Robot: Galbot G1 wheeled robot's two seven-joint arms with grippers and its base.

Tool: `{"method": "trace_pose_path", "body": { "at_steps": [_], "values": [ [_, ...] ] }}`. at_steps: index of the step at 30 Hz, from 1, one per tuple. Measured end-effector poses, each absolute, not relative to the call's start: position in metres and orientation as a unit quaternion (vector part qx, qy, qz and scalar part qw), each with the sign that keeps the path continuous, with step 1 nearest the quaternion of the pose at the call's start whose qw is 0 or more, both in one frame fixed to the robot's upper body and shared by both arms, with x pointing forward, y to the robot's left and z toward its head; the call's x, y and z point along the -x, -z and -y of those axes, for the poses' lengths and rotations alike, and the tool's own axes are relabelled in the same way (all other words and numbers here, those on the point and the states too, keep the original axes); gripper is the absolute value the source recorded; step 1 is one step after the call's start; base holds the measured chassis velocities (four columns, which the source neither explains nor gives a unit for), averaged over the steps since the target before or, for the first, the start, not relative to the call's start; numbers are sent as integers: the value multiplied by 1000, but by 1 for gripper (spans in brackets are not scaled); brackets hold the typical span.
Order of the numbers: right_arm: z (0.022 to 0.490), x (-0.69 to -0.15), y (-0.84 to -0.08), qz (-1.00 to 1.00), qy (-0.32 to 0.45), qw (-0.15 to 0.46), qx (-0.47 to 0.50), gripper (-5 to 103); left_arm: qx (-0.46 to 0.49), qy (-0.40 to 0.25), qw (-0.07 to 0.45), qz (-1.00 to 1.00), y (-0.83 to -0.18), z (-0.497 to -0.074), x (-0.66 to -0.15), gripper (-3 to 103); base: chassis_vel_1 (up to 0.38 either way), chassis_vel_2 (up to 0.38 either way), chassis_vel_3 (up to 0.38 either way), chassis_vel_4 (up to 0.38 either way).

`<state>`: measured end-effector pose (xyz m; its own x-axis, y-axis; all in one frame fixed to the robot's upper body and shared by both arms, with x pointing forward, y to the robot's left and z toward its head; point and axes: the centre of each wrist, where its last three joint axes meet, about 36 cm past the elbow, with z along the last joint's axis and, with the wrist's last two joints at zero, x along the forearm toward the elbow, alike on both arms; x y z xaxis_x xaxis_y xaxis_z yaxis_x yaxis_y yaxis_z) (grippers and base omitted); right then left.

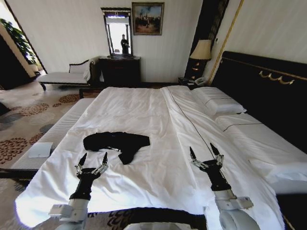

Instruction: Fold the clothes on the bed.

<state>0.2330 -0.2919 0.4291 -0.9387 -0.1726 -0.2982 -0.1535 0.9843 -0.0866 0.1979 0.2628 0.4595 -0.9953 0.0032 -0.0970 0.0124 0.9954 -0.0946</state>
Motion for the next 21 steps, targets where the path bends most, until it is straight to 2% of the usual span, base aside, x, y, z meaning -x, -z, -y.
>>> {"method": "trace_pose_path", "body": {
  "at_steps": [9, 21],
  "values": [
    [289, -232, -425, -986, 35, 140, 79, 100, 9, 60, 38, -997, -439, -273, -200, 100, 0, 0, 0, 0],
    [291, -233, -415, -986, 33, 148, 73, 100, 2, 62, 42, -997, -441, -272, -209, 100, -27, 64, 32, -72]
  ]
}}
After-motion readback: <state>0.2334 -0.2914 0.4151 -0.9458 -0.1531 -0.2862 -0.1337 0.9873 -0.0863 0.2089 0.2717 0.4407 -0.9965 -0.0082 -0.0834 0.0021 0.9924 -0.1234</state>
